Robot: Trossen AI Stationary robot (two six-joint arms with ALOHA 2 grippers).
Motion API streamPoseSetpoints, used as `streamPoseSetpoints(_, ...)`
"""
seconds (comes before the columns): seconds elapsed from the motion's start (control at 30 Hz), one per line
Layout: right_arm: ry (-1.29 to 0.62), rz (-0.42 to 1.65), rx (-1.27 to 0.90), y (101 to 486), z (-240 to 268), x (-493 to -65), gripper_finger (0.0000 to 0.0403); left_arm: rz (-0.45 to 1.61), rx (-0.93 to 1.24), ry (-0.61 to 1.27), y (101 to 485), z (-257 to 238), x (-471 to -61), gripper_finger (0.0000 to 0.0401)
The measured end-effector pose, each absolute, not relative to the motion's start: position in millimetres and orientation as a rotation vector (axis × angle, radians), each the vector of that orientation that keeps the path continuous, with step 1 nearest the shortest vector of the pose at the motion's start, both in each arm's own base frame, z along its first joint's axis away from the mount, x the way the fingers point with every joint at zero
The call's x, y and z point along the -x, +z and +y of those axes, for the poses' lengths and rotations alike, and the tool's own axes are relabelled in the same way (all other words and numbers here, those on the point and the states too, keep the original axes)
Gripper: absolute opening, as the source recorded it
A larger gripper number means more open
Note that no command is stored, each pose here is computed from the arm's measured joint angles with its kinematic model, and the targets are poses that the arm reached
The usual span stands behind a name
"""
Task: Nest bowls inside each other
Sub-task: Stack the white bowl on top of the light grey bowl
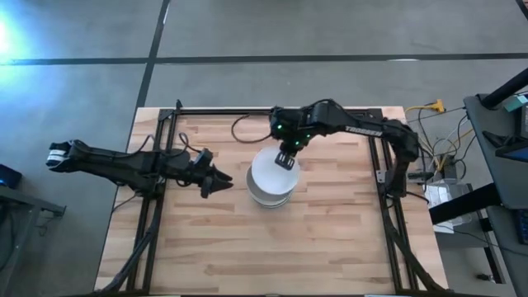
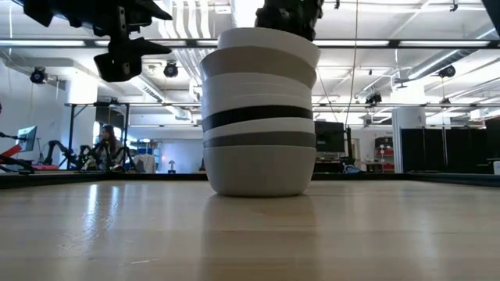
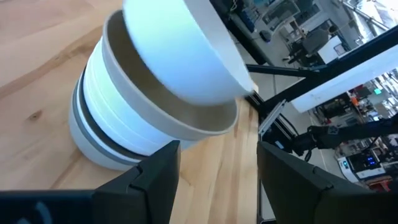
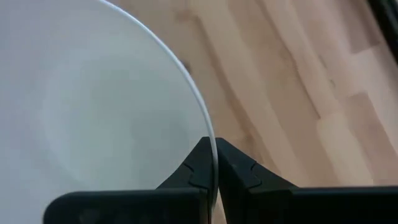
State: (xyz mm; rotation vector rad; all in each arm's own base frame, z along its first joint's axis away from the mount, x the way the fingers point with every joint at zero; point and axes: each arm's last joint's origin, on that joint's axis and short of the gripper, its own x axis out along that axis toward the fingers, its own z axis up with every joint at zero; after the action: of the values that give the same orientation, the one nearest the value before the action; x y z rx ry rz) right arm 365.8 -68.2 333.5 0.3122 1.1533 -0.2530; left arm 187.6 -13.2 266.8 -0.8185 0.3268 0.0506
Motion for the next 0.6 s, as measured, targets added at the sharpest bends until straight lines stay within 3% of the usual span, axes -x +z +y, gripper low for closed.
streamPoseSetpoints(0.43, -0.156, 1.246, -0.239, 301, -30, -407, 0.0011, 0.302, 0.818, 0.061, 266, -13, -195, 0.0196)
streamPoseSetpoints(0.6, -0.142, 1.271, -0.263, 295, -25, -411, 0.0045, 0.301, 0.829, 0.062, 267, -13, -195, 0.0196)
